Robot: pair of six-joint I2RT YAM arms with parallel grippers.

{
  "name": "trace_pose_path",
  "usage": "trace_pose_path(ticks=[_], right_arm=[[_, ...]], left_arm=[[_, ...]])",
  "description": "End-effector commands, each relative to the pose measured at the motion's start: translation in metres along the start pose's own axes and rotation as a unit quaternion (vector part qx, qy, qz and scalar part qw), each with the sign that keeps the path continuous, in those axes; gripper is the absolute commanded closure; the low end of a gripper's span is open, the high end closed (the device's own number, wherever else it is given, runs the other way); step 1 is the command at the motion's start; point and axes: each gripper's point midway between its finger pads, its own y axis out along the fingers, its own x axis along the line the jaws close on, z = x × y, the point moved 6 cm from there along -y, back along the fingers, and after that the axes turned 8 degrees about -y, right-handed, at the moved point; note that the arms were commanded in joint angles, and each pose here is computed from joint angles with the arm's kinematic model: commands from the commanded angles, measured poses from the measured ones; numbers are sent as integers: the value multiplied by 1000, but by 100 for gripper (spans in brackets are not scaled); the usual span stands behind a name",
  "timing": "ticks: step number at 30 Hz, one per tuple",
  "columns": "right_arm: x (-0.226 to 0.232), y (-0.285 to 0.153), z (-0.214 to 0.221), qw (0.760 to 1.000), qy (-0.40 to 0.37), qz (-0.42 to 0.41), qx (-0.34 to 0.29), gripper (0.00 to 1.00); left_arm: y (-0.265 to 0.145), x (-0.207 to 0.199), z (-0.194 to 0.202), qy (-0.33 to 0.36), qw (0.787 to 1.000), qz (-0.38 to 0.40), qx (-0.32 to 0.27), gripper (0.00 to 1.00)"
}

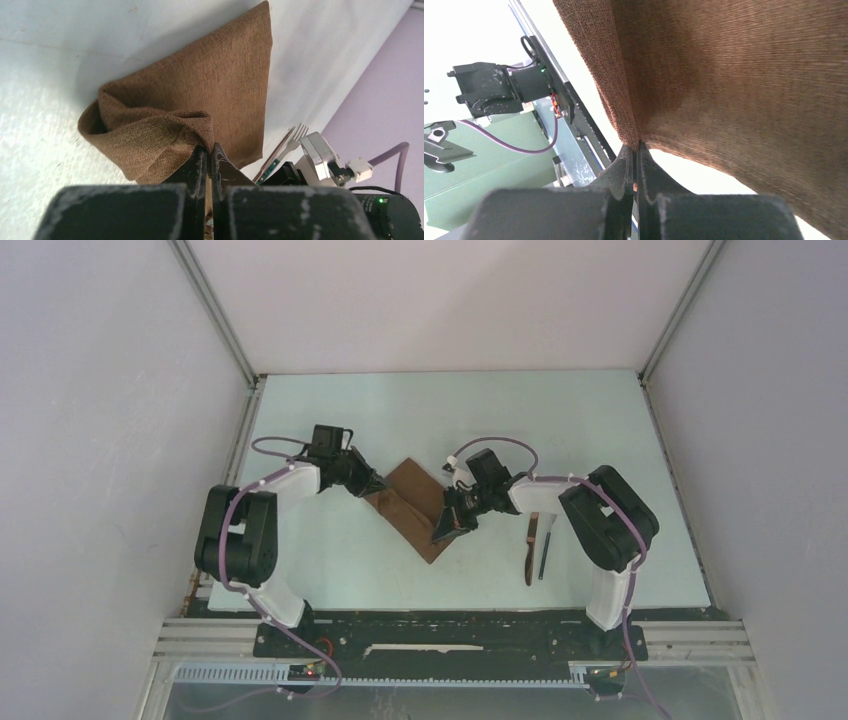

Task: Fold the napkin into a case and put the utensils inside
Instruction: Fold the lower triangle-folded napkin at the center of the board.

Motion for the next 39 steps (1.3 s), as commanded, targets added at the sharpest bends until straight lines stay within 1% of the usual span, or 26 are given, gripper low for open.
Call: trace_pose_path(ticks=[1, 8, 14, 17, 19, 21, 23, 24, 25, 26, 28, 30, 32, 35, 36, 39], right_arm=[[-18, -3, 6, 1000, 2, 19, 12, 100], [-28, -2, 2, 999, -3, 35, 14, 100], [-23, -5, -6, 999, -16, 40, 8, 100], [-26, -5, -6, 999, -15, 46, 16, 96], [-28, -8, -7, 997, -18, 66, 18, 88], [-24, -24, -11, 992, -36, 124, 2, 77], [-17, -50, -16, 969, -74, 236, -27, 58], [-7, -61, -21, 956, -106, 271, -47, 49], [5, -67, -25, 947, -136, 282, -68, 41], [18, -66, -28, 946, -160, 270, -83, 37], [40, -55, -34, 962, -177, 187, -94, 33], [59, -33, -39, 980, -166, 67, -89, 32], [66, -11, -44, 989, -135, -16, -67, 31], [54, 16, -49, 991, -102, -68, -46, 31], [50, 19, -51, 992, -94, -76, -45, 32], [34, 22, -49, 993, -88, -61, -43, 34]], left_arm=[[15, -12, -10, 21, 1000, -12, -13, 100], [25, -10, -13, 25, 999, -28, -15, 100], [31, -6, -16, 25, 999, -42, -16, 100], [33, -6, -18, 28, 999, -44, -17, 100], [33, -5, -19, 28, 998, -47, -19, 100], [36, -4, -19, 28, 998, -49, -17, 100], [39, -4, -18, 24, 999, -44, -11, 100], [41, -4, -18, 23, 999, -43, -8, 100], [42, -3, -18, 22, 999, -42, -7, 100], [43, -4, -18, 23, 999, -42, -7, 100], [43, -3, -18, 23, 999, -41, -7, 100], [43, -4, -19, 24, 999, -39, -7, 100], [43, -6, -19, 26, 999, -37, -8, 100], [43, -7, -18, 25, 999, -32, -3, 100], [43, -7, -18, 28, 999, -30, -1, 100], [38, -13, -18, 41, 999, -22, -1, 97]])
